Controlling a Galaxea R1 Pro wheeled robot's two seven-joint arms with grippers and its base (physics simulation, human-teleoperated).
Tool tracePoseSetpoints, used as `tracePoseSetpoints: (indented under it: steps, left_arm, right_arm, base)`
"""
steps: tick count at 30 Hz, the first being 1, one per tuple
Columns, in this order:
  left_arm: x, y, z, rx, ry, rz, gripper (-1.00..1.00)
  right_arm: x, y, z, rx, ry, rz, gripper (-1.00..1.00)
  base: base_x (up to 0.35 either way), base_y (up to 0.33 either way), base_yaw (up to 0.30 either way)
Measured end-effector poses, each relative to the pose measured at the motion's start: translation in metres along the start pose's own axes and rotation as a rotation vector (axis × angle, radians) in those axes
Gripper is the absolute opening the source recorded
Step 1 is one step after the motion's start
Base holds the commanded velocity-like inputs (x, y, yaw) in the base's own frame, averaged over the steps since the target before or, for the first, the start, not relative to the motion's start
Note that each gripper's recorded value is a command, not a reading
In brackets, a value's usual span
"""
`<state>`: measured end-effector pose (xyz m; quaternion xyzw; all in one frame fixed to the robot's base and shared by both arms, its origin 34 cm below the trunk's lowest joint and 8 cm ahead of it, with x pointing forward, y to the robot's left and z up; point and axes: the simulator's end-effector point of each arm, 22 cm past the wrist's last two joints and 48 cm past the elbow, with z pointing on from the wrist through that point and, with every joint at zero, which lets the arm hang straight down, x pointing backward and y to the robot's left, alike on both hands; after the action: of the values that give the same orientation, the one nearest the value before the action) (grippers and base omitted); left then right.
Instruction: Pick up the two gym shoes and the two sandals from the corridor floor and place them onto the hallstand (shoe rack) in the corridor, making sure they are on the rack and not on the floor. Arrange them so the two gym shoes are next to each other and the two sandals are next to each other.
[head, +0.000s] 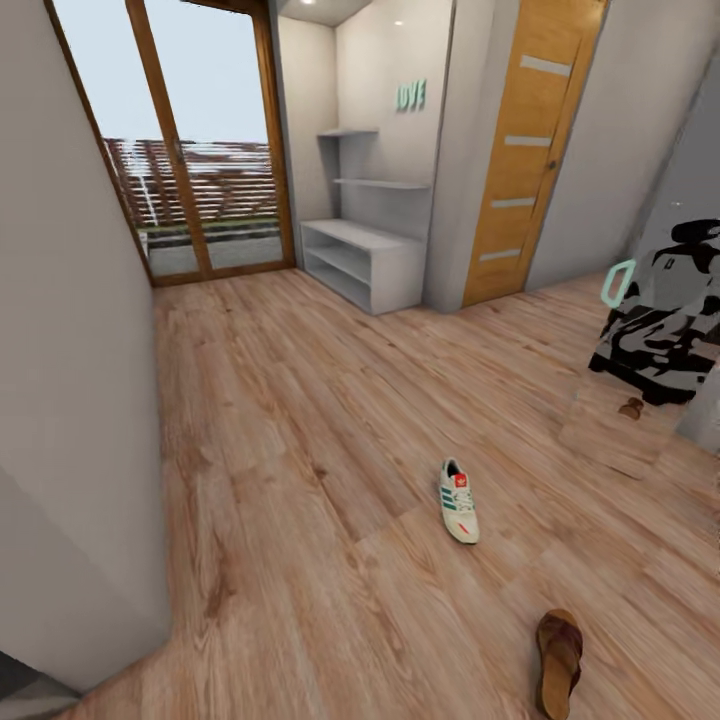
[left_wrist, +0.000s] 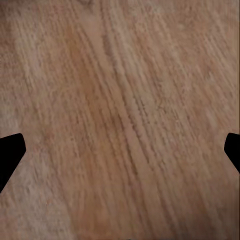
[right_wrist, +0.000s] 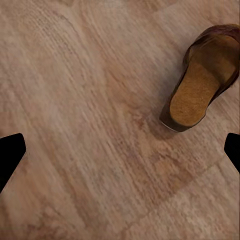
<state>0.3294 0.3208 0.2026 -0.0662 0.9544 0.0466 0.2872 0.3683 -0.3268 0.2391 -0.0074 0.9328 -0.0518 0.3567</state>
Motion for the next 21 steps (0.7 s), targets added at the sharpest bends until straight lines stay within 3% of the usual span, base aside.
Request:
tracePoseSetpoints:
  steps: [7,21]
  left_arm:
    - [-0.0025,-0.0005,0.0,0.001,-0.006,0.0,1.0]
    - [-0.0074,-0.0011,0.0,0.003,-0.018,-0.001,1.0]
  right_arm:
    - [-0.0019,-0.0002,0.0,0.001,-0.004,0.001,1.0]
    - [-0.0064,-0.0006,0.0001,0.001,-0.015,0.002,1.0]
  base:
    - [0.171,0.165,-0.25]
    - [0.027,0.025,-0.261]
